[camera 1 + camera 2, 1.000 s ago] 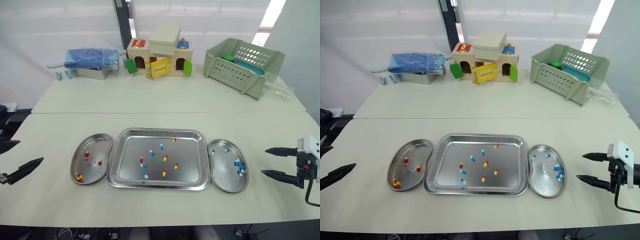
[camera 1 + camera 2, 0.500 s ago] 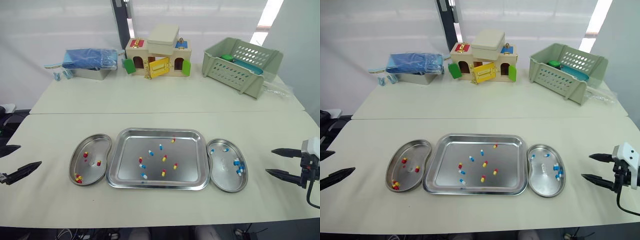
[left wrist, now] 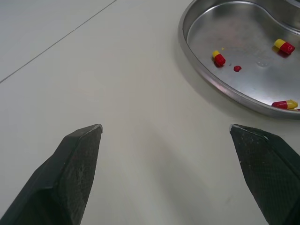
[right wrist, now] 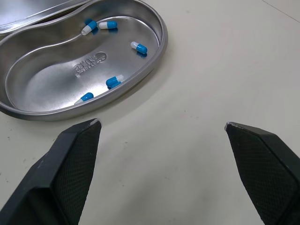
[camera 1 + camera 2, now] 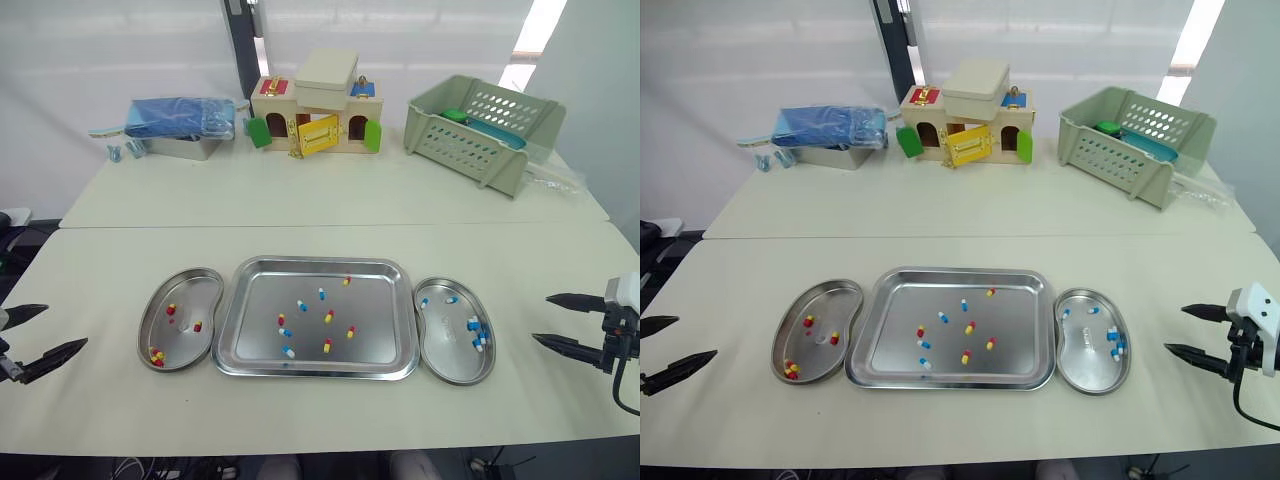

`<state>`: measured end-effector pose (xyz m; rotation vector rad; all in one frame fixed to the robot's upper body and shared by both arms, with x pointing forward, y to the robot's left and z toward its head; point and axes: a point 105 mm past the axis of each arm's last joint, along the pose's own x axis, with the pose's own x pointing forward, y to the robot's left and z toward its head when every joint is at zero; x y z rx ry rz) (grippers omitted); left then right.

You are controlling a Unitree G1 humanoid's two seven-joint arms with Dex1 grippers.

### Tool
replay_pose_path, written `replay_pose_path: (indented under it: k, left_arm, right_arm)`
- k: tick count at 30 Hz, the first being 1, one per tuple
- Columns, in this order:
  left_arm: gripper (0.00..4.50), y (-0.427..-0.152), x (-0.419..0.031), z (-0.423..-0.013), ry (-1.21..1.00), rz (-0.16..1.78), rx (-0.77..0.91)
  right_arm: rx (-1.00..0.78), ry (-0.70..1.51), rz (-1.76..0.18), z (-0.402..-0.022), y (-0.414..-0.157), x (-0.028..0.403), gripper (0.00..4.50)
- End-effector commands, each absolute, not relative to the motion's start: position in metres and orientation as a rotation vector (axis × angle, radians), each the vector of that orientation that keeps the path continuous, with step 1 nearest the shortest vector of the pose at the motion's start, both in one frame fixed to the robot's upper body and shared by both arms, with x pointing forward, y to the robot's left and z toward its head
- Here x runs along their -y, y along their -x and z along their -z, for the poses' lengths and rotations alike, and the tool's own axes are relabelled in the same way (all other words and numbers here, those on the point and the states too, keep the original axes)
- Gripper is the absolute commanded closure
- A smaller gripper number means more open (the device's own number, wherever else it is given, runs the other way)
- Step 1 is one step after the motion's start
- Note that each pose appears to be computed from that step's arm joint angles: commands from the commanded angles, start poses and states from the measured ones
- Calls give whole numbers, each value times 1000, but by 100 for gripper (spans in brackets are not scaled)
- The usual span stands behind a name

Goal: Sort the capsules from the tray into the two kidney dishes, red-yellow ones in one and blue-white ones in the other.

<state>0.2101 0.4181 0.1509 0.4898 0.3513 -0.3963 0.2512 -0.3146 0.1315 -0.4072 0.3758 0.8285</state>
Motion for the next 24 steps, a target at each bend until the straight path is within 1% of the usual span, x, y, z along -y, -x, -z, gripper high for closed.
replay_pose_path:
  k: [1, 9, 14, 18, 20, 22, 24]
  left_arm:
    - [0, -213, -419, -163, -530, 406, -330]
    - [0, -211, -420, -161, -528, 409, -332]
    - [0, -210, -417, -159, -524, 426, -338]
    - [0, -214, -405, -158, -530, 482, -354]
    - [0, -218, -394, -157, -530, 530, -362]
    - [0, -223, -385, -157, -525, 561, -357]
    - [0, -229, -372, -155, -525, 613, -362]
  right_arm:
    - [-333, 430, -823, -141, -253, 313, 3]
    - [-333, 421, -839, -137, -249, 311, 3]
    - [-316, 414, -914, -138, -242, 301, 3]
    - [-285, 400, -1016, -135, -226, 285, 3]
    - [-280, 358, -1104, -129, -208, 268, 3]
    - [-229, 315, -1159, -129, -196, 252, 3]
    - [-119, 260, -1132, -131, -185, 236, 3]
